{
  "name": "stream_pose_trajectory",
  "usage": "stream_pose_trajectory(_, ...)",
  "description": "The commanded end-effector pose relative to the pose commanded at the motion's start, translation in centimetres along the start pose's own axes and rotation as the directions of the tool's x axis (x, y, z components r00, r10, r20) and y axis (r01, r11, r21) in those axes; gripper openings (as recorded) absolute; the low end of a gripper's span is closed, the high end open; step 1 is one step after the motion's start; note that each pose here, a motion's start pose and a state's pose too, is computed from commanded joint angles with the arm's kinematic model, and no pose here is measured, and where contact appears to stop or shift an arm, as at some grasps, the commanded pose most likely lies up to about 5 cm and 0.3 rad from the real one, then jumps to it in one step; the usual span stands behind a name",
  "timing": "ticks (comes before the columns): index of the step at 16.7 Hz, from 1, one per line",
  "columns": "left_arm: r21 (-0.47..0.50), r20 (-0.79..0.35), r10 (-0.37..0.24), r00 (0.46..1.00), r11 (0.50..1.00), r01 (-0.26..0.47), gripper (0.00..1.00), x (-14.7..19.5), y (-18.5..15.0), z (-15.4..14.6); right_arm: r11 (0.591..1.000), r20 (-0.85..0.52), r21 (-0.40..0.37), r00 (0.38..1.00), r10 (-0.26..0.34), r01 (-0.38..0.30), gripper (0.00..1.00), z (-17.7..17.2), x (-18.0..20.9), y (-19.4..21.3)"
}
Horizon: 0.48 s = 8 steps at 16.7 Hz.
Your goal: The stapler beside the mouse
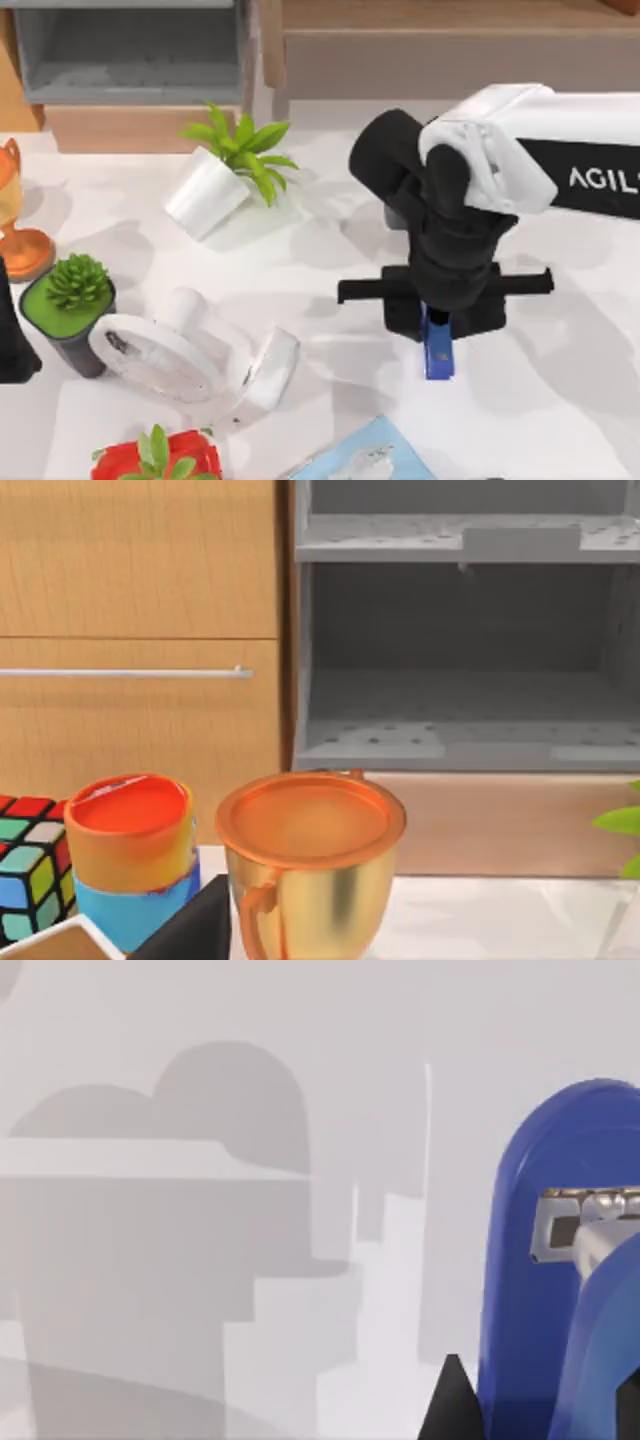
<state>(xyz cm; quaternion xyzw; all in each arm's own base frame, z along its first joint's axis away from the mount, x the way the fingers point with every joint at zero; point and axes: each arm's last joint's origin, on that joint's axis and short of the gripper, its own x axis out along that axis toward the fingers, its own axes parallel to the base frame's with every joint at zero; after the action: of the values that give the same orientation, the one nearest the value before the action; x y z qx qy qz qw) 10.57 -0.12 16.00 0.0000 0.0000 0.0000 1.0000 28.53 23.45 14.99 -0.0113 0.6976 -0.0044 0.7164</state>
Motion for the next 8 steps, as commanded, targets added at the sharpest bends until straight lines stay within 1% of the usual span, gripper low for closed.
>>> stream_pose_trajectory(4,0.000,0.000,0.000,1.000,1.000,0.000,1.00,0.0,0.0,0.0,0.999,-0.048,0.019,0.998,-0.042,0.043,0.00,0.1,2.3,-0.7)
stream_pose_trajectory(8,0.000,0.000,0.000,1.000,1.000,0.000,1.00,0.0,0.0,0.0,0.999,-0.048,0.019,0.998,-0.042,0.043,0.00,0.1,2.3,-0.7)
